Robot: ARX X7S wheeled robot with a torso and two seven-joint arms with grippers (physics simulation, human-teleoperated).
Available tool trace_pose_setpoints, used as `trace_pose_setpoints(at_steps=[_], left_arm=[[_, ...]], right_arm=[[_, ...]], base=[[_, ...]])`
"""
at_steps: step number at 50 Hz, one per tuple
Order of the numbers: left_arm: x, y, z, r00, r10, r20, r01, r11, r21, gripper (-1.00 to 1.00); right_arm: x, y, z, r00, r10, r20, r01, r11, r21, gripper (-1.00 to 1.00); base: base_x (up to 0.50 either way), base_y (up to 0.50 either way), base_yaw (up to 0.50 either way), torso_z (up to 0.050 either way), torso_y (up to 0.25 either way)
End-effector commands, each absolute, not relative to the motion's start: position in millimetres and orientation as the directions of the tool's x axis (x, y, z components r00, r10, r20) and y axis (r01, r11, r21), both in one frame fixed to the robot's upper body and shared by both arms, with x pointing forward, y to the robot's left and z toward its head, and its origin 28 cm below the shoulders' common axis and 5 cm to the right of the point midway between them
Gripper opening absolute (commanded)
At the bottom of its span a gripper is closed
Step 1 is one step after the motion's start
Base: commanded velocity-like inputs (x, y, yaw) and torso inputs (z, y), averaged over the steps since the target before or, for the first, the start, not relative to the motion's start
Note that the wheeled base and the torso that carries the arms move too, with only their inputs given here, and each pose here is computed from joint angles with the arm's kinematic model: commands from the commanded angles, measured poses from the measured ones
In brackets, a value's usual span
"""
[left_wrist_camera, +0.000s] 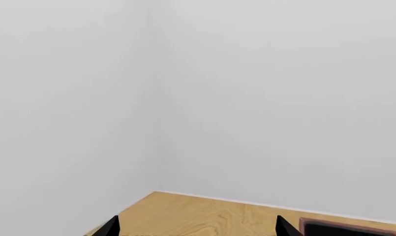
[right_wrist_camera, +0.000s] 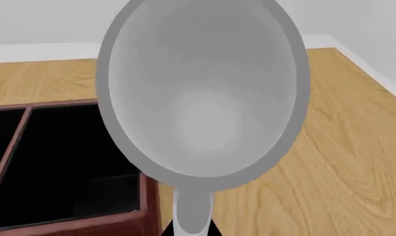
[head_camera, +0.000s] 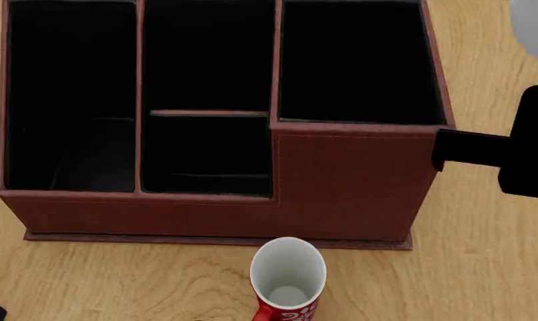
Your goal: Pick up the white mug and place it to the right of the caddy.
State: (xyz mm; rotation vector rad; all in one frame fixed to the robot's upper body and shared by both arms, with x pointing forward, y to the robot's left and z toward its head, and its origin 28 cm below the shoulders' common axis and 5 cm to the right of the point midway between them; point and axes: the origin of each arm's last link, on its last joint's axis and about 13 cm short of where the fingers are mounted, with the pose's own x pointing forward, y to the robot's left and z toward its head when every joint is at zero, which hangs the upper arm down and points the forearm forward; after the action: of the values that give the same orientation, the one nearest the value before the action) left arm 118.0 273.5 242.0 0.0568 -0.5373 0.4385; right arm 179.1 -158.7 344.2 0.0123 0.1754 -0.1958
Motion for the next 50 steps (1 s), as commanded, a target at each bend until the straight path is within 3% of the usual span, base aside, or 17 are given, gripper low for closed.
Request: trace_pose_setpoints(at_steps=[1,50], left_arm=[[119.5,273.1,241.1,0.773,0.386,0.504,-0.415,0.908,-0.059,1.00],[128.3,270.8,236.2,0.787,0.380,0.486,-0.413,0.910,-0.043,1.00]], right_arm=[[183.1,-164.9,333.6,0.953,-0.230,-0.199,0.228,0.973,-0.033,-1.00],[218.7,-172.9,259.2,0.877,-0.215,-0.430,0.221,0.975,-0.035,-1.00]], base=[[0.00,0.00,0.00,0.000,0.000],[0.00,0.00,0.00,0.000,0.001]])
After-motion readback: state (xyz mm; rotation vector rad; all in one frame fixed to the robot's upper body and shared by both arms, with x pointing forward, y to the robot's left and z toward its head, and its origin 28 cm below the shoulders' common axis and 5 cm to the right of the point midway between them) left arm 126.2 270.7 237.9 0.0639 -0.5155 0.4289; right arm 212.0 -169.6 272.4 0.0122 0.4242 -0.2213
